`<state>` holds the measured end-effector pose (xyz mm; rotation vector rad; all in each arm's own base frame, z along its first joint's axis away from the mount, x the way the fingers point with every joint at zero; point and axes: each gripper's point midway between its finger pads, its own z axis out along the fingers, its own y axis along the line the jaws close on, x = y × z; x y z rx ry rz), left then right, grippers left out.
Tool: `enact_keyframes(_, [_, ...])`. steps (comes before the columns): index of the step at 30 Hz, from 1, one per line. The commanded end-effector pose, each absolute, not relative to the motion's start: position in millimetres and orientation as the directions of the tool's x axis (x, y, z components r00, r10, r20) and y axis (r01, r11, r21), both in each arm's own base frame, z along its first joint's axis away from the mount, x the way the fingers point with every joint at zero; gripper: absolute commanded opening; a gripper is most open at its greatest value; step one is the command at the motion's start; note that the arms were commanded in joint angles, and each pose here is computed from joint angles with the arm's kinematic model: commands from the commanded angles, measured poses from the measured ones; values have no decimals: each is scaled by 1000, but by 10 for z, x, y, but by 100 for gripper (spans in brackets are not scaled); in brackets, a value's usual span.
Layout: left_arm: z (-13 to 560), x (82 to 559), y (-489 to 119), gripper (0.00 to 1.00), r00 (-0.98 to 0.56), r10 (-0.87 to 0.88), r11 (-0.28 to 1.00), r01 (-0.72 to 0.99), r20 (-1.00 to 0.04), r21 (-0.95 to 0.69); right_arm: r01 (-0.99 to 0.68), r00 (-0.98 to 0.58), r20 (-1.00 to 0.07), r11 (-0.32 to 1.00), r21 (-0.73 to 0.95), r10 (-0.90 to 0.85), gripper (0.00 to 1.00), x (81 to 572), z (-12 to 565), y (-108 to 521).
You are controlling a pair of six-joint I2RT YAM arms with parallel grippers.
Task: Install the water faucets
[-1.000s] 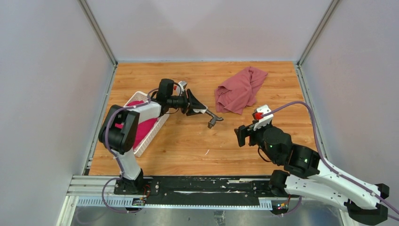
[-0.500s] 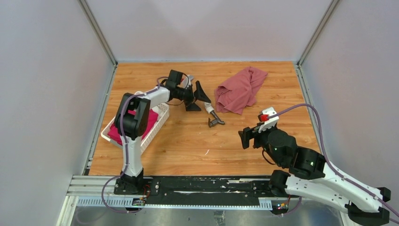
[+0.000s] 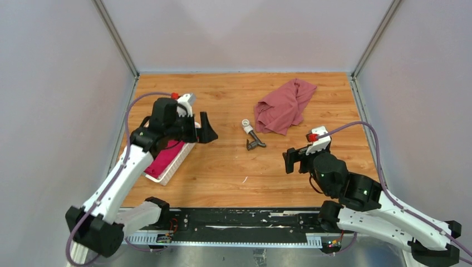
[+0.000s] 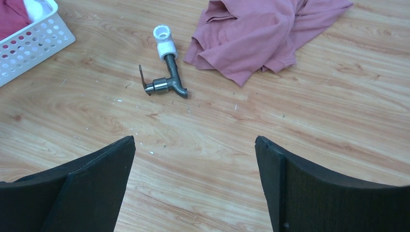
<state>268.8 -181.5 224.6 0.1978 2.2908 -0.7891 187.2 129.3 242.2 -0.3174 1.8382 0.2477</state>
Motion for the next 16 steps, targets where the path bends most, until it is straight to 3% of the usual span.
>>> enact_keyframes(1, [1887, 2343, -1596, 100, -771, -64, 844, 298, -634, -447, -275, -310, -950, 960, 55, -34, 100, 1979, 2274, 1342])
enact_keyframes(8, [1689, 2146, -1457, 100, -776, -151, 860, 203, -613, -468, -262, -443, -896, 951, 165, 34, 100, 2145, 2031, 1497])
enact_keyframes(16, [1707, 2173, -1408, 100, -747, -139, 871, 221, -650, -439, -244, -465, -883, 948, 203, 70, 100, 2234, 1994, 1518])
